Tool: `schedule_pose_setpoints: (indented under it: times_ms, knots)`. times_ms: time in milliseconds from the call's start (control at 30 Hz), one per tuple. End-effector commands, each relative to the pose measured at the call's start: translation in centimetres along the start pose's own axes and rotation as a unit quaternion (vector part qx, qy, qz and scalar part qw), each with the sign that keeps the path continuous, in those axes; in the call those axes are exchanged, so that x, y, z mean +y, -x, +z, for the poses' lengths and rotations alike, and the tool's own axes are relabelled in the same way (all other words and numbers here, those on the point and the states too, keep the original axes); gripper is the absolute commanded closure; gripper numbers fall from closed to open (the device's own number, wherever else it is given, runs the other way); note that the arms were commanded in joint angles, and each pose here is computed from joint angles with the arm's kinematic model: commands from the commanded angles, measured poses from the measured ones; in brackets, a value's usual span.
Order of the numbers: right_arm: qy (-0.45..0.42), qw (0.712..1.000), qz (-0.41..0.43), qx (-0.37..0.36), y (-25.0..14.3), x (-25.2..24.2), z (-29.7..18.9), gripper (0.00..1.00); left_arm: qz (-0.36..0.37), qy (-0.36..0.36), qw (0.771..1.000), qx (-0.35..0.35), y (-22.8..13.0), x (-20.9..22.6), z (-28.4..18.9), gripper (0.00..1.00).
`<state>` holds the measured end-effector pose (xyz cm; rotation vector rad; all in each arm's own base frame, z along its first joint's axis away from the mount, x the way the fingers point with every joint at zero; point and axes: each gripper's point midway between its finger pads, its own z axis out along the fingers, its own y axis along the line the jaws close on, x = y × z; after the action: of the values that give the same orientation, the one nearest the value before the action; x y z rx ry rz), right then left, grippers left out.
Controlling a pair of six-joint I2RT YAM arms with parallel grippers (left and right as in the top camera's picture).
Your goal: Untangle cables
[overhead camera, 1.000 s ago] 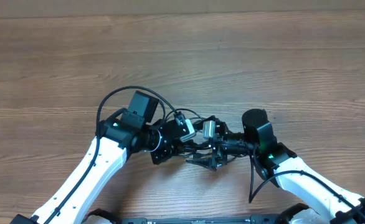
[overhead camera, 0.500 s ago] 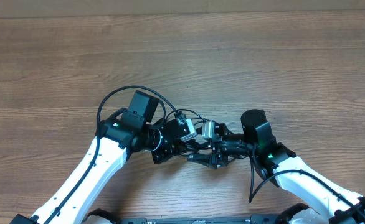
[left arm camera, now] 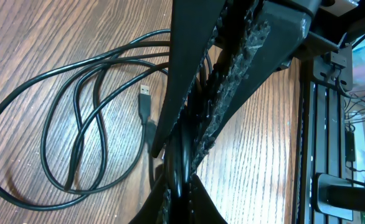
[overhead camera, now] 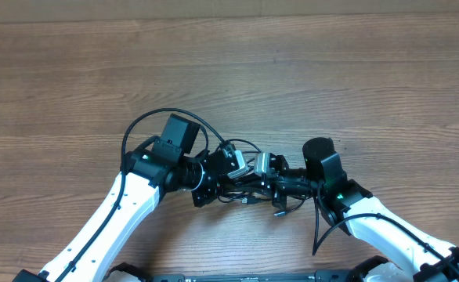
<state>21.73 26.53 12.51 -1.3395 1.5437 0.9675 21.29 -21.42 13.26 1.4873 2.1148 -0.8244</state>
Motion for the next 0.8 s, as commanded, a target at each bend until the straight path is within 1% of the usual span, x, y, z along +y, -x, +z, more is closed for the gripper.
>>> schedule_pose_setpoints:
  times_ms: [0, 67, 100, 133, 167, 200, 267, 300, 433, 500, 633, 767]
  knots:
    - [0.001, 1.000, -0.005, -0.001, 0.0, 0.1, 0.1, 0.96, 0.006, -0.017, 1.000, -0.007, 0.1, -0.5, 0.3, 0.96]
    - [0.001, 1.000, -0.005, -0.001, 0.0, 0.1, 0.1, 0.96, 0.006, -0.017, 1.000, -0.007, 0.1, -0.5, 0.3, 0.96]
    - [0.001, 1.000, -0.005, -0.001, 0.0, 0.1, 0.1, 0.96, 0.006, -0.017, 1.000, -0.007, 0.1, -0.5, 0.3, 0.91]
    - [0.001, 1.000, -0.005, -0.001, 0.0, 0.0, 0.1, 0.96, 0.007, -0.016, 1.000, -0.007, 0.1, -0.5, 0.3, 0.79]
    - [0.001, 1.000, -0.005, -0.001, 0.0, 0.0, 0.1, 0.96, 0.007, -0.016, 1.000, -0.008, 0.2, -0.5, 0.3, 0.54]
    - [0.001, 1.000, -0.004, -0.001, 0.0, 0.0, 0.1, 0.96, 0.007, -0.016, 1.000, -0.008, 0.2, -0.5, 0.3, 0.44]
    - [-0.006, 1.000, 0.002, 0.002, 0.0, -0.2, 0.1, 0.96, -0.001, -0.016, 1.000, -0.007, 0.2, -0.5, 0.2, 0.31]
    - [-0.017, 1.000, 0.015, 0.005, -0.1, -0.6, 0.1, 0.96, -0.013, -0.015, 1.000, -0.008, 0.3, -0.4, 0.1, 0.18]
    - [-0.069, 0.995, 0.068, 0.013, -0.4, -2.5, -0.1, 0.96, -0.044, 0.000, 0.999, -0.008, 1.1, 0.1, -0.5, 0.05]
    - [-0.090, 0.992, 0.090, 0.007, -0.2, -3.3, -0.3, 0.96, -0.055, 0.017, 0.998, -0.007, 1.5, 0.7, -0.9, 0.02]
    - [-0.137, 0.978, 0.159, -0.017, 0.4, -5.6, -1.4, 0.96, -0.058, 0.030, 0.998, -0.012, 2.7, 0.9, -1.9, 0.00]
    - [-0.194, 0.943, 0.265, -0.047, 0.0, -8.5, -3.4, 0.96, -0.056, 0.039, 0.997, -0.025, 3.9, 0.6, -3.2, 0.00]
